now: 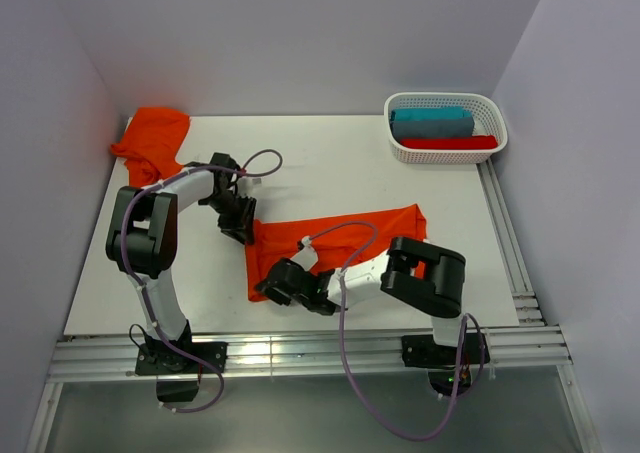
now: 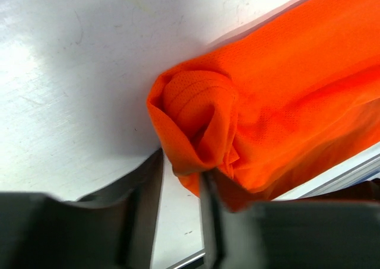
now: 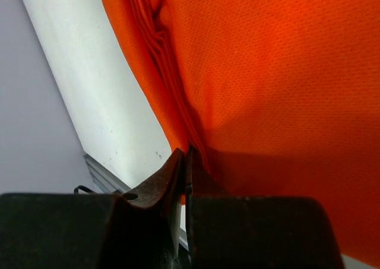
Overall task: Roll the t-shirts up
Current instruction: Roll the tshirt
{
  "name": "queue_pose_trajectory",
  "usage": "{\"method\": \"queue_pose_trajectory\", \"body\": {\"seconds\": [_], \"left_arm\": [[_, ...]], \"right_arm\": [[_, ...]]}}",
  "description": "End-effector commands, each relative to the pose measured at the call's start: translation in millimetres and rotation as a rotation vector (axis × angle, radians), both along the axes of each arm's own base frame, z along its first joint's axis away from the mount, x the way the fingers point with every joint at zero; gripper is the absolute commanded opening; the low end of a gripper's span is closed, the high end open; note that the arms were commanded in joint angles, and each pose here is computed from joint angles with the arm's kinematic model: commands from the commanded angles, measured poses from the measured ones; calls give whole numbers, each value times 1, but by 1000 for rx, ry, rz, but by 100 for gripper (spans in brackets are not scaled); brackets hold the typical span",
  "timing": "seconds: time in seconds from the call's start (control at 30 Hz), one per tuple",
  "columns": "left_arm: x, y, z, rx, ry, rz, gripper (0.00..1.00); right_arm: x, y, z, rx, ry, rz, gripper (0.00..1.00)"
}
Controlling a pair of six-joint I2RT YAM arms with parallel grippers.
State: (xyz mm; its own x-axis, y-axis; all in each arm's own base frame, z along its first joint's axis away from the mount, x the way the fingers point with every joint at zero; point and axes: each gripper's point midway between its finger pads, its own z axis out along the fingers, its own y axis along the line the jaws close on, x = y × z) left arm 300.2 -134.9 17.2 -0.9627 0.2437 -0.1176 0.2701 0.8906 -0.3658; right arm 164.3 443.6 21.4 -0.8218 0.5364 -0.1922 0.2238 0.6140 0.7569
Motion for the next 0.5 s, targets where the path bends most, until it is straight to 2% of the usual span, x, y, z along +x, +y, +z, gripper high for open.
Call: {"method": "queue_pose_trajectory", "body": {"seconds": [0.0, 0.2, 0.47], "left_arm": [[17, 0, 2, 14, -71, -34, 39], [21, -8, 26, -83, -84, -49, 54], [3, 0, 51, -287, -24, -103, 60]], "right_arm": [[-8, -1, -14, -16, 49, 9, 0], [-9, -4, -24, -4, 78, -13, 0], [-9, -10, -34, 8, 107, -35, 0]]}}
